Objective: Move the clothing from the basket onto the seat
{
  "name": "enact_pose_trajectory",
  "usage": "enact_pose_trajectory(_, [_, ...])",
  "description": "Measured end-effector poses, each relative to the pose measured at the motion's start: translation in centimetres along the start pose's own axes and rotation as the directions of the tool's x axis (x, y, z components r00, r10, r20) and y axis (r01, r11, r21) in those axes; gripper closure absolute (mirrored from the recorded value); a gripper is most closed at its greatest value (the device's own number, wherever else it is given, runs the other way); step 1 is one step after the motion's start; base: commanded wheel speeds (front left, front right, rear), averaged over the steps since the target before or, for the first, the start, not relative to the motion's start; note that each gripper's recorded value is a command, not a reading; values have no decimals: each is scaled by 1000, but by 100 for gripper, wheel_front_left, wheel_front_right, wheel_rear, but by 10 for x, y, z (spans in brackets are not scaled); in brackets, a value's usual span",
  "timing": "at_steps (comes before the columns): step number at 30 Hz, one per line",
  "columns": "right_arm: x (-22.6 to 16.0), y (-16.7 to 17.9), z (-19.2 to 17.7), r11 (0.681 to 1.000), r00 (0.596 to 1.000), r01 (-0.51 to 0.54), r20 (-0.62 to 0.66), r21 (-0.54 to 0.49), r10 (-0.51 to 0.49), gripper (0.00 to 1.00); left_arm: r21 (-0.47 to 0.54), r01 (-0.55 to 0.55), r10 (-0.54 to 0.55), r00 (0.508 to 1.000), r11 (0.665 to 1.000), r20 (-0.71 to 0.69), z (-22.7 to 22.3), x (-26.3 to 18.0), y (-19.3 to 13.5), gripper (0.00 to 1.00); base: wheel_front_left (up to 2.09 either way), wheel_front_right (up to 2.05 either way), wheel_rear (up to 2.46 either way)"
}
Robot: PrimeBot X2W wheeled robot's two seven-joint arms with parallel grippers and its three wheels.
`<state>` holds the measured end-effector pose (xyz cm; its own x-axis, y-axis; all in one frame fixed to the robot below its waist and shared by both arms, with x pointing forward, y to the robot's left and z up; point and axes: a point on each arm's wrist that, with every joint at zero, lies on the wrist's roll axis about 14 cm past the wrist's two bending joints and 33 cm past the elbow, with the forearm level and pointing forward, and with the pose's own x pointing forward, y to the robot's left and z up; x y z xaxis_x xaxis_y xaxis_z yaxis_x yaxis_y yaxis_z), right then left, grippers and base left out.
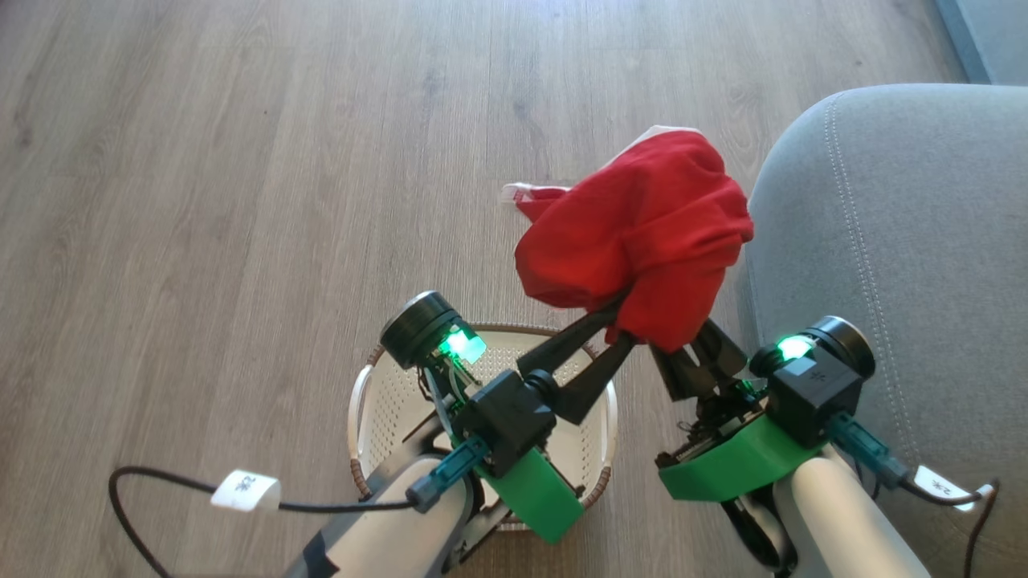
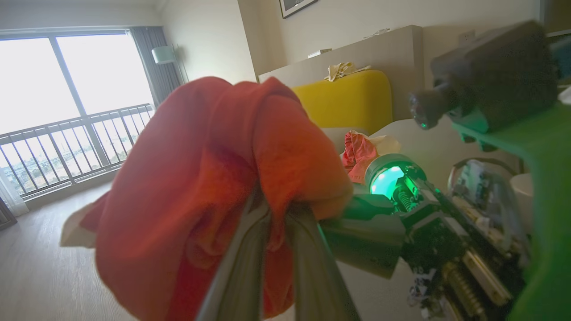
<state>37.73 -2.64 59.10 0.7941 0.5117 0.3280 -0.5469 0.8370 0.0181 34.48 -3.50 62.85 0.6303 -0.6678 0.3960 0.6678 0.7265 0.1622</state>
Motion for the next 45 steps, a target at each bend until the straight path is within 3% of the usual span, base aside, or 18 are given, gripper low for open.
enact_pose_trajectory(1, [0,-1,1,1000,1000,4,4,-1,-4,100,0,-1,1,1000,1000,1,0,0,0,100,0,0,0])
enact_pose_trajectory(3, [1,-4,5,1000,1000,13,16,-2,-13,100,2,-8,8,1000,1000,6,2,1,1,0,0,0,0])
enact_pose_trajectory(17, [-10,-56,34,984,982,172,92,-55,-166,100,-19,-77,74,992,997,-102,-29,-18,13,0,0,0,0])
enact_pose_trajectory(21, [-16,-74,40,972,971,222,105,-81,-213,100,2,-79,78,983,997,-169,-48,-27,16,0,0,0,0])
enact_pose_trajectory(35, [-44,-115,47,925,939,342,104,-165,-328,100,-68,-74,43,922,995,-384,-112,-74,-6,0,0,0,0])
enact_pose_trajectory(45, [-70,-135,48,889,909,418,94,-187,-407,100,-91,-74,32,918,993,-395,-118,-73,-9,0,0,0,0])
